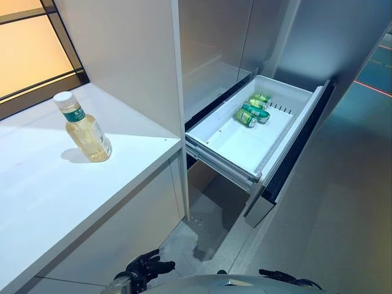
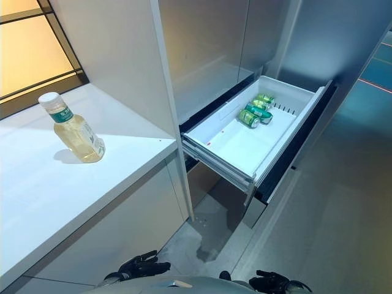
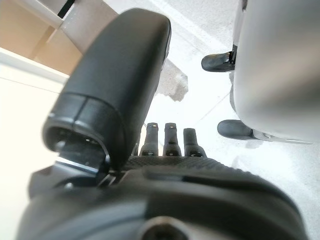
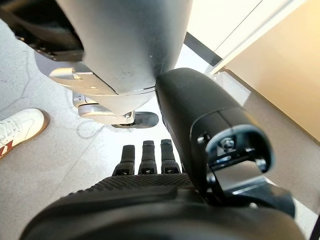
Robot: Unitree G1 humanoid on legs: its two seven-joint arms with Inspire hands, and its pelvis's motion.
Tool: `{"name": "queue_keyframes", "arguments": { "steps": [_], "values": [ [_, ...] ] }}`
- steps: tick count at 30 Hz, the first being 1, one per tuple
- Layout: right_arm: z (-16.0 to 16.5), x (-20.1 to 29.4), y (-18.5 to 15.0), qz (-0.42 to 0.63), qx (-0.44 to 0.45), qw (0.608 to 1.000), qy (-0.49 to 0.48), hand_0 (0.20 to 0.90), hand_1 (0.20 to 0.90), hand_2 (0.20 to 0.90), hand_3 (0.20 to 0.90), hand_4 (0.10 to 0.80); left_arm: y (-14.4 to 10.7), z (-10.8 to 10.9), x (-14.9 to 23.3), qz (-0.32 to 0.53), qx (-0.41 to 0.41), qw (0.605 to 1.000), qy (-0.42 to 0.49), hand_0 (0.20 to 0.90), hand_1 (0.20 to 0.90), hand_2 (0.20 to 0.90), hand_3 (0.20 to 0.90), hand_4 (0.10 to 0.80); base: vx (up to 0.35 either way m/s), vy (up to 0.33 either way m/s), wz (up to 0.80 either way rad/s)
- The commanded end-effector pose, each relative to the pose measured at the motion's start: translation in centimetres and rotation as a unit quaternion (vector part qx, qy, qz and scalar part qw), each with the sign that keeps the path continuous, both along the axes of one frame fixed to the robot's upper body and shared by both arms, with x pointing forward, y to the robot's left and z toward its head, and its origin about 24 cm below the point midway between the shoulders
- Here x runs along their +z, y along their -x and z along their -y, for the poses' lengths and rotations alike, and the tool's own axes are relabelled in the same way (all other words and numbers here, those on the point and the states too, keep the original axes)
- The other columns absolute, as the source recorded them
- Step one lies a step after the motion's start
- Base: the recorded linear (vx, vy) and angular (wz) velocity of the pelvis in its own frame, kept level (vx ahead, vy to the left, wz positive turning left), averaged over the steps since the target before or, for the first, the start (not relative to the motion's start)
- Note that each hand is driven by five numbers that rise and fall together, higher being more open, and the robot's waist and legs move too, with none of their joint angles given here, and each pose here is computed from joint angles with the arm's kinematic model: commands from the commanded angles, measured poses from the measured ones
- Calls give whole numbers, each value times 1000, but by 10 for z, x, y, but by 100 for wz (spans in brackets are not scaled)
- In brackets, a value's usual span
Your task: Put drinks into fridge and close the fridge
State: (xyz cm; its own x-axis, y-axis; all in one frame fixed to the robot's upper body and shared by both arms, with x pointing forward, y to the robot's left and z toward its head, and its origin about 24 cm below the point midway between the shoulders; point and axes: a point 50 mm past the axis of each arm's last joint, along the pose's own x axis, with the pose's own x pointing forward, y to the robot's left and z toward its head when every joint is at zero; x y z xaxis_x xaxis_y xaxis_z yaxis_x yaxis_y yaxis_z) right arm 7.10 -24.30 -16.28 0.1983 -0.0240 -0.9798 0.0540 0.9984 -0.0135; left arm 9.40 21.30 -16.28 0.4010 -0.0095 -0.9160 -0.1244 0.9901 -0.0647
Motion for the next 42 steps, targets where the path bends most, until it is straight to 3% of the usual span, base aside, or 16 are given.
{"name": "queue_keyframes", "arguments": {
  "steps": [1, 13, 30, 35, 38, 42],
  "values": [
    [-19, -4, -2, -6, 27, 999, -29, 900, 900, 900, 900, 800, -18, -1, 5, 27, -24, 999, -2, 900, 900, 900, 900, 800, 0, 0, 0],
    [-20, -4, -1, -8, 28, 999, -33, 900, 900, 900, 900, 800, -28, -15, 10, 49, -14, 994, -101, 900, 900, 900, 900, 800, 0, 0, 0],
    [-18, -2, -11, 31, -2, 999, -37, 900, 900, 900, 900, 800, -39, -8, 15, 83, -10, 995, -46, 900, 900, 900, 900, 800, 0, 0, 0],
    [-16, 0, -16, 40, 12, 999, -22, 900, 900, 900, 900, 800, -56, 10, 25, 153, -130, 980, 6, 900, 900, 900, 900, 800, 0, 0, 0],
    [-12, 1, -18, 35, 38, 999, -6, 900, 900, 900, 900, 800, -74, 28, 37, 210, -261, 942, 0, 900, 900, 900, 900, 800, -25, -3, 0],
    [-10, 3, -21, 29, 53, 998, -12, 900, 900, 900, 900, 800, -100, 47, 57, 275, -376, 883, -63, 900, 900, 900, 900, 800, -48, 3, -2]
  ]
}}
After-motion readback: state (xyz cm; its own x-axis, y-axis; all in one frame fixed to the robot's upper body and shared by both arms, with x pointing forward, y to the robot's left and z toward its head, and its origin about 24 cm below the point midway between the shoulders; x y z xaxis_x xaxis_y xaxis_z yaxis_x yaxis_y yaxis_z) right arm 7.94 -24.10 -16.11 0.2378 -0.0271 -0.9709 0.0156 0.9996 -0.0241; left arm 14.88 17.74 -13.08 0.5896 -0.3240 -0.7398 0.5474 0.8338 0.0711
